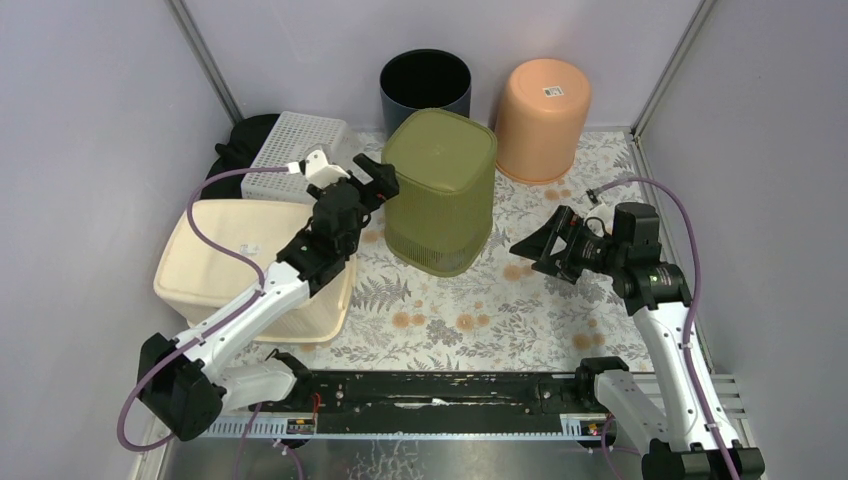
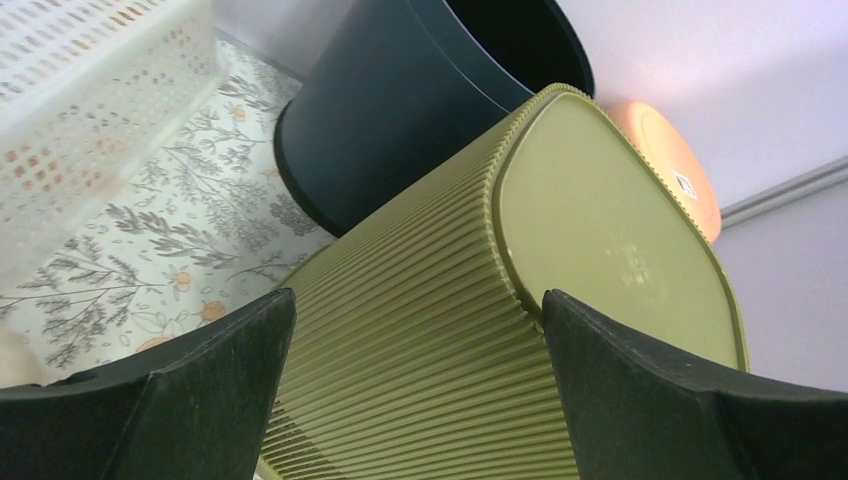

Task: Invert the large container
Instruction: Move the container to the corner of the board.

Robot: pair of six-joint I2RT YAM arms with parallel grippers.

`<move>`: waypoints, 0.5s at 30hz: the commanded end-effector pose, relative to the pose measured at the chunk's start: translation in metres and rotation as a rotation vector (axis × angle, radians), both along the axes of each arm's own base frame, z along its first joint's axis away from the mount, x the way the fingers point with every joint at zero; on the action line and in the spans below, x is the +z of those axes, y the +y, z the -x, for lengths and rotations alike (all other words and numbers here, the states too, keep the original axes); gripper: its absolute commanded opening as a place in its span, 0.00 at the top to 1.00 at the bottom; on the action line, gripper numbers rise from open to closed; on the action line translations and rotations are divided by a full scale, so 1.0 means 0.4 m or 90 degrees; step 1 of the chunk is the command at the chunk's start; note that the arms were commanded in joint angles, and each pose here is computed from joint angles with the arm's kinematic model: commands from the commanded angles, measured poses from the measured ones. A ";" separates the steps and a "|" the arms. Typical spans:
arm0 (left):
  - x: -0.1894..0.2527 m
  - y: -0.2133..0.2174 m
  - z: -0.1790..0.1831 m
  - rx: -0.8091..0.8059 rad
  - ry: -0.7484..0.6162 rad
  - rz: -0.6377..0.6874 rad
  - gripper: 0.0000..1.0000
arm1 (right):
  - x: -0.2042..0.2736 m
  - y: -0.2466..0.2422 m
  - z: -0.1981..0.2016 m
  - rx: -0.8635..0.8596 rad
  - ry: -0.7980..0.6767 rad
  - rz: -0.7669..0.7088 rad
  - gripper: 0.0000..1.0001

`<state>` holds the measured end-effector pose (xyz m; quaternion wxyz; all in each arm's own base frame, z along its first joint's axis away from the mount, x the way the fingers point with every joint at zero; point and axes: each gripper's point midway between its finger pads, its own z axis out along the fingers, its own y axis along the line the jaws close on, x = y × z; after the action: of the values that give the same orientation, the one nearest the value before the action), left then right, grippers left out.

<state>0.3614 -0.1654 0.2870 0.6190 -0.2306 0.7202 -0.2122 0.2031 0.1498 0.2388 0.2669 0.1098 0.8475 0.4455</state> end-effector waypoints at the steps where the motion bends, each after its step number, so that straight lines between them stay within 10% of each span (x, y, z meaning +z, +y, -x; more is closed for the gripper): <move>1: -0.015 -0.071 -0.006 -0.097 -0.011 0.008 0.00 | 0.073 -0.004 -0.015 -0.015 -0.049 -0.007 0.00; 15: -0.074 -0.145 0.033 -0.216 0.020 0.017 0.00 | 0.092 -0.002 -0.030 -0.022 -0.061 -0.017 0.01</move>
<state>0.3566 -0.2141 0.2841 0.5879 -0.1533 0.7257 -0.3228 0.2084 0.1489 0.2522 0.2815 0.1195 0.8405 0.4473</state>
